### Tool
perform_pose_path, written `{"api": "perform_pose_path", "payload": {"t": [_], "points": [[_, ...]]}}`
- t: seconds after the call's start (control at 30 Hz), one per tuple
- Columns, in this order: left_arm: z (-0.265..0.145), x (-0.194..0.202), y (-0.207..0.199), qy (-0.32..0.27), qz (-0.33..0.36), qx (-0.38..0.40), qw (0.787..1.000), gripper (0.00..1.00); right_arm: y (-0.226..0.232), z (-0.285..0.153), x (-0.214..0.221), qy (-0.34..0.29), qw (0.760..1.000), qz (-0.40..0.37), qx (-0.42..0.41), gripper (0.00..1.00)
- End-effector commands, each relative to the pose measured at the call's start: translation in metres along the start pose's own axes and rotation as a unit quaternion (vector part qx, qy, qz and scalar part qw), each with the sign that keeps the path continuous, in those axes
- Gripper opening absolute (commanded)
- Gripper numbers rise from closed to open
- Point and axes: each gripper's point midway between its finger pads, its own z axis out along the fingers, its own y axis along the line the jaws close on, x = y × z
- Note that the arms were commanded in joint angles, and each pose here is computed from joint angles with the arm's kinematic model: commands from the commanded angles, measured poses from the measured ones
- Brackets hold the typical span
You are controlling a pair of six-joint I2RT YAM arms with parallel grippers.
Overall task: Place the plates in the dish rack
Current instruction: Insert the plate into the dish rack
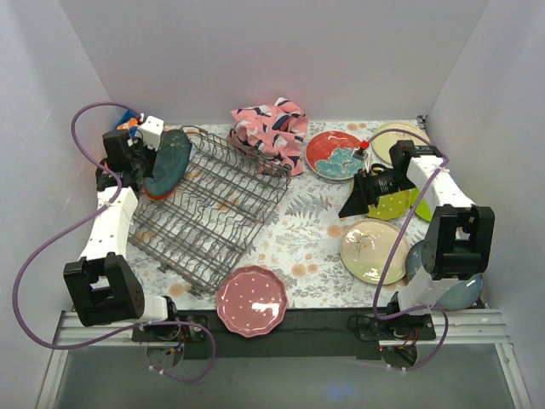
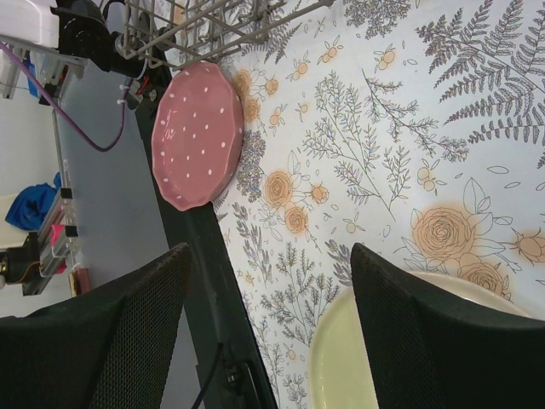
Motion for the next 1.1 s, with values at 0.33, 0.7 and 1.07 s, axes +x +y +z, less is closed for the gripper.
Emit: {"api": "perform_pose_path", "payload": {"t": [0.33,0.7,1.07], "points": [[-0.006,-0.024,0.017,-0.067,0.029,-0.042,0.996,0.0,0.004,0.002,-0.001,-0.001,1.0,0.001,-0.018,0.81],[0.004,0.0,0.001,-0.048,0.01,-0.02,0.999,0.02,0.006,0.002,0.001,-0.001,1.0,0.003,-0.023,0.81],[-0.005,-0.006,0.008,-0.054,-0.012,-0.042,0.998,0.3,0.009,0.003,0.003,-0.001,1.0,0.0,-0.027,0.81]]}}
